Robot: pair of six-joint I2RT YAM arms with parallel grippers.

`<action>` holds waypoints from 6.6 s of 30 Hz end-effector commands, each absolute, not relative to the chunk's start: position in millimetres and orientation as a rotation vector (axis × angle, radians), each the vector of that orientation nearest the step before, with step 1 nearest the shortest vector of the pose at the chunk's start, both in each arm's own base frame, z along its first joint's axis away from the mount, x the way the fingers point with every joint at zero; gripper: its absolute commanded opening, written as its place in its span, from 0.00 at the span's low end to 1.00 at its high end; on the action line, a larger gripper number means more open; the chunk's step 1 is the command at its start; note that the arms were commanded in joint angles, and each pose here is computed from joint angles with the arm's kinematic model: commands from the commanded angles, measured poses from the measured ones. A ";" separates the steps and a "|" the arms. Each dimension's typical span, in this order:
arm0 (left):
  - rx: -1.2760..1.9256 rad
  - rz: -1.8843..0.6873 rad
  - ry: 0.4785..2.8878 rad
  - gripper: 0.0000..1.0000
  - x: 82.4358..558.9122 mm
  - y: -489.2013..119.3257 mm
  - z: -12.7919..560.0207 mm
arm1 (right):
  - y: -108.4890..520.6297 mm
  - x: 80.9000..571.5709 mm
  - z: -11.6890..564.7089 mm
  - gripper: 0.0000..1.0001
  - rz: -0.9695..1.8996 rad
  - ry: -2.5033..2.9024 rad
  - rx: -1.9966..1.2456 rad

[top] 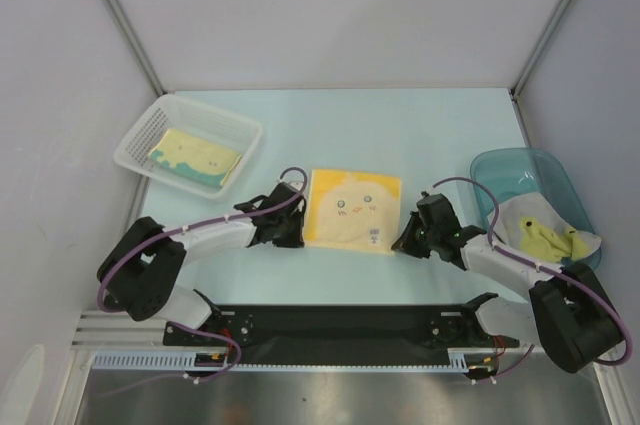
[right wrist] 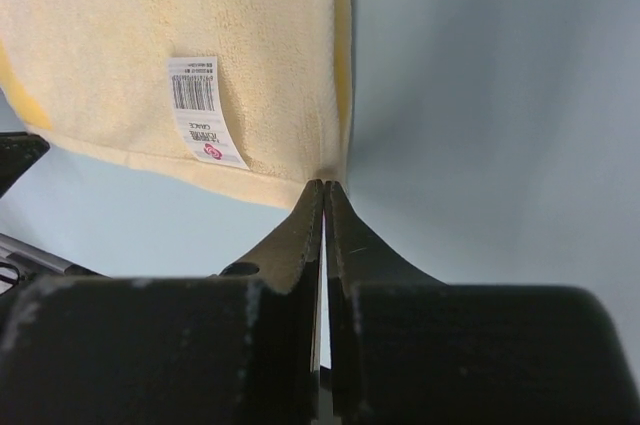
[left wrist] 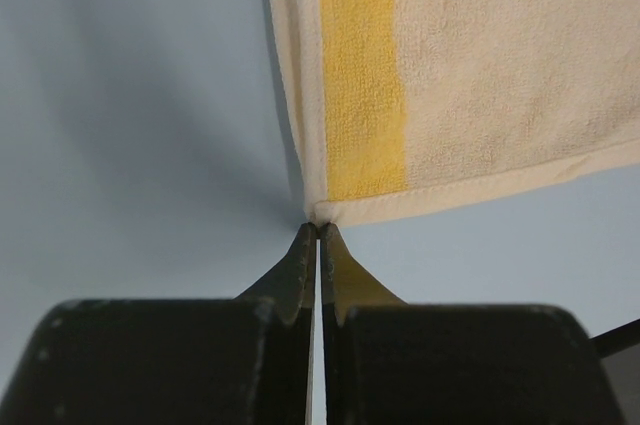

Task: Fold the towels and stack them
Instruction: Fold the towel

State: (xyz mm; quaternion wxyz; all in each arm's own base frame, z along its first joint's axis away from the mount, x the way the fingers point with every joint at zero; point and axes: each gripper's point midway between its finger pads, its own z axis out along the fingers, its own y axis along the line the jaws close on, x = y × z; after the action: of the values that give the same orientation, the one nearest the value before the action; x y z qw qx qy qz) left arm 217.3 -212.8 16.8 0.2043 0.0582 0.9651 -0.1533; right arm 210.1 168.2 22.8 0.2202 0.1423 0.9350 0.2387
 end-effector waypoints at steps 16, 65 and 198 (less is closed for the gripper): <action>0.294 -0.508 2.454 0.39 300.2 -240.8 129.1 | 169.1 261.5 103.0 0.31 0.769 2.437 0.132; 0.956 -0.631 2.300 0.47 451.5 -269.6 93.4 | 143.2 411.7 73.4 0.52 0.716 2.469 -0.390; 1.157 -0.520 2.229 0.00 477.9 -267.2 112.0 | 106.5 452.9 80.5 0.00 0.483 2.379 -0.411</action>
State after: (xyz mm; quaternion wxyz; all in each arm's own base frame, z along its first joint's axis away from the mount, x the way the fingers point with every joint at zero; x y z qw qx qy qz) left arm 467.0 -266.0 35.9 0.1992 0.4237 0.8572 -0.2144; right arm 441.2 113.5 51.2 0.2850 -0.1503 0.9224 0.2129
